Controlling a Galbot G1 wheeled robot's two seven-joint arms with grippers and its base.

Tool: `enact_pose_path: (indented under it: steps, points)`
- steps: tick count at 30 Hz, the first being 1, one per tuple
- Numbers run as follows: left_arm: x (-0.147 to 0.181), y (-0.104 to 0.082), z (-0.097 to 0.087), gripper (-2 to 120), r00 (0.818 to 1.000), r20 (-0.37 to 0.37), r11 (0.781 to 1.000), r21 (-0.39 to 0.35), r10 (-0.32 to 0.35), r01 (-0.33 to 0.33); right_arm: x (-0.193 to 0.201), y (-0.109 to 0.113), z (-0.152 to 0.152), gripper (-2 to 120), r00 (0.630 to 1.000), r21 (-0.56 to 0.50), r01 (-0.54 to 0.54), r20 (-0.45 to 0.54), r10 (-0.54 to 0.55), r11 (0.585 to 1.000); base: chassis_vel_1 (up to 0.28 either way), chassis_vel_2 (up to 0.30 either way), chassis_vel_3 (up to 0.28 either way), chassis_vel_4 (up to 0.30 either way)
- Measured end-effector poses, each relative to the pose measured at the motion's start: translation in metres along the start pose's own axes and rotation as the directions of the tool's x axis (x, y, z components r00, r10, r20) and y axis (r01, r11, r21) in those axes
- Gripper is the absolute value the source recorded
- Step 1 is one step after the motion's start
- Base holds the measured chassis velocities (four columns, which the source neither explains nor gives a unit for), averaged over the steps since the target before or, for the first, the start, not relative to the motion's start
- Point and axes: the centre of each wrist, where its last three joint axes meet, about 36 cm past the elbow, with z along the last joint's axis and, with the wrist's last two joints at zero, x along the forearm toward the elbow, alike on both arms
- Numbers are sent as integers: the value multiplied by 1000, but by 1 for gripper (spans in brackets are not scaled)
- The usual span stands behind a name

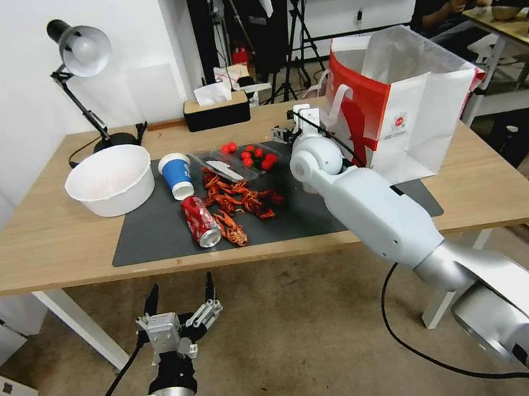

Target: Pick up the trash from the table and place it into the takeout bag.

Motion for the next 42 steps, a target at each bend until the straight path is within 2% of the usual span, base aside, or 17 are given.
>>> enact_pose_path:
  steps: [12,18,30,34,42]
  points:
    - [0,2,-1,100,1000,0,1000,1,-3,3,-17,3,-7,100,998,3,-27,-50,28,1000,0,0,0,0]
    - [1,3,-1,100,1000,1,1000,-1,-3,3,-27,-2,-13,100,995,-9,-42,-86,41,999,0,0,0,0]
    - [2,3,-3,100,1000,3,1000,-1,2,-2,-38,-13,-13,100,987,41,-96,-125,101,995,0,0,0,0]
    - [2,2,-4,100,1000,7,1000,-3,8,-8,-47,-14,-10,100,981,29,-88,-171,91,996,0,0,0,0]
    - [3,3,-5,100,1000,9,1000,-6,8,-8,-56,-15,-9,100,979,26,-81,-186,84,996,0,0,0,0]
